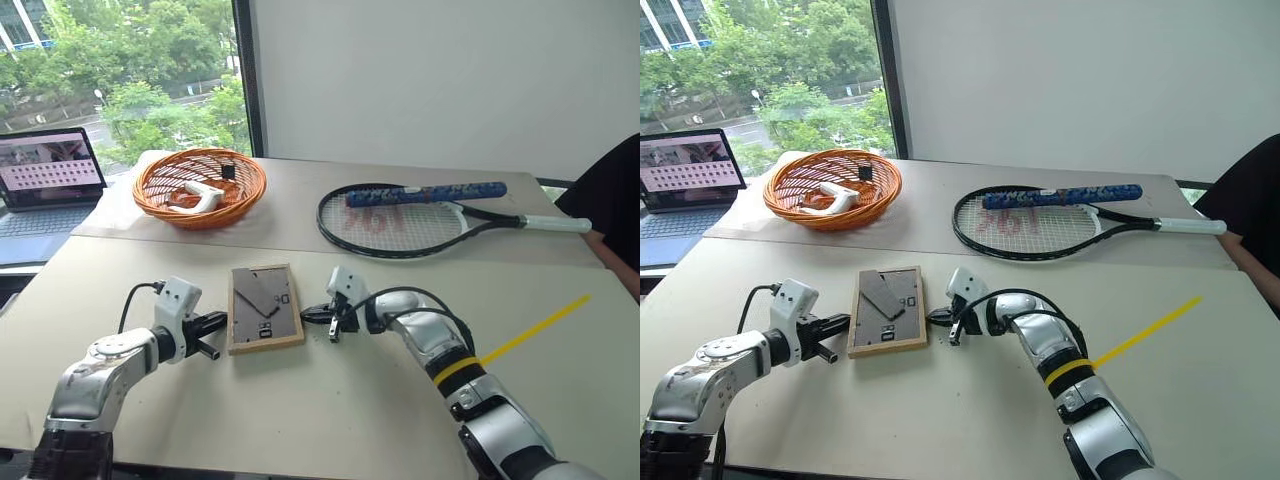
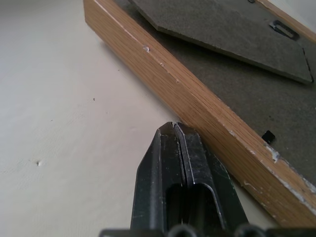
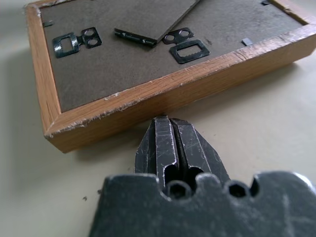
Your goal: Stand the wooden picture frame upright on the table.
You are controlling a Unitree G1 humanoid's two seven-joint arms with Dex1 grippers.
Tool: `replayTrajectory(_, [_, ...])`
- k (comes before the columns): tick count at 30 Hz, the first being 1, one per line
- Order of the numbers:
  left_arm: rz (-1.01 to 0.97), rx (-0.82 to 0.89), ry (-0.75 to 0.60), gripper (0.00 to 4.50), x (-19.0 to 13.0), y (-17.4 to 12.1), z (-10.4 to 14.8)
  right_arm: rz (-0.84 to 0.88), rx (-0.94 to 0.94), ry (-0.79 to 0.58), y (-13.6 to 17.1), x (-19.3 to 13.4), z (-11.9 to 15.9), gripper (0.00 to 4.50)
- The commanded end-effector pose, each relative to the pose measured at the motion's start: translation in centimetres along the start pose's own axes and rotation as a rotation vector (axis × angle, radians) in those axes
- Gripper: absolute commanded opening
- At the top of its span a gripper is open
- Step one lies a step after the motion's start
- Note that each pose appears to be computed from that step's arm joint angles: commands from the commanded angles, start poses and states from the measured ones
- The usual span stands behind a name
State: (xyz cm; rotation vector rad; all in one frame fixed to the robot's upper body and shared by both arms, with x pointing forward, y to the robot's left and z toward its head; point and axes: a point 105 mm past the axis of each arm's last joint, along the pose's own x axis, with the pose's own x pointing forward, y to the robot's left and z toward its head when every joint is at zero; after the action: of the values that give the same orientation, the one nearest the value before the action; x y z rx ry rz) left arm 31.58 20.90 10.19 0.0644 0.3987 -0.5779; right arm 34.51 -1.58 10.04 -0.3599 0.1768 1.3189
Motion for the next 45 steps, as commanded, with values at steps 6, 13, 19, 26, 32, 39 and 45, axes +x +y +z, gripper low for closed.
replayTrajectory(6, [-0.270, 0.054, 0.213, 0.08, 0.5, -5.6, -4.0, 0.062, 0.013, 0.013, 4.2, -3.0, 0.7, 0.00])
replayTrajectory(13, [-0.322, 0.064, 0.253, 0.08, 0.9, -6.8, -4.5, -0.015, 0.054, 0.081, 4.5, -5.3, -0.4, 0.00])
replayTrajectory(19, [-0.291, 0.008, 0.348, 0.08, -2.6, -4.4, -5.7, -0.171, 0.017, 0.212, 0.7, -9.6, -2.7, 0.00])
replayTrajectory(26, [-0.310, -0.328, 0.098, 0.32, -4.8, -3.1, -0.1, -0.114, -0.027, 0.134, 1.5, -11.4, -0.3, 0.00])
replayTrajectory(32, [-0.353, -0.606, 0.128, 2.31, -7.5, -2.5, 1.8, -0.045, -0.102, 0.101, 3.1, -11.0, 0.6, 0.00])
replayTrajectory(39, [-0.453, -0.686, 0.470, 4.48, -7.1, -6.0, -3.2, -0.044, -0.211, 0.173, 2.9, -8.9, -1.7, 0.00])
replayTrajectory(45, [-0.452, -0.698, 0.528, 4.48, -4.7, -7.1, -4.5, -0.027, -0.255, 0.177, 2.7, -7.0, -2.8, 0.00])
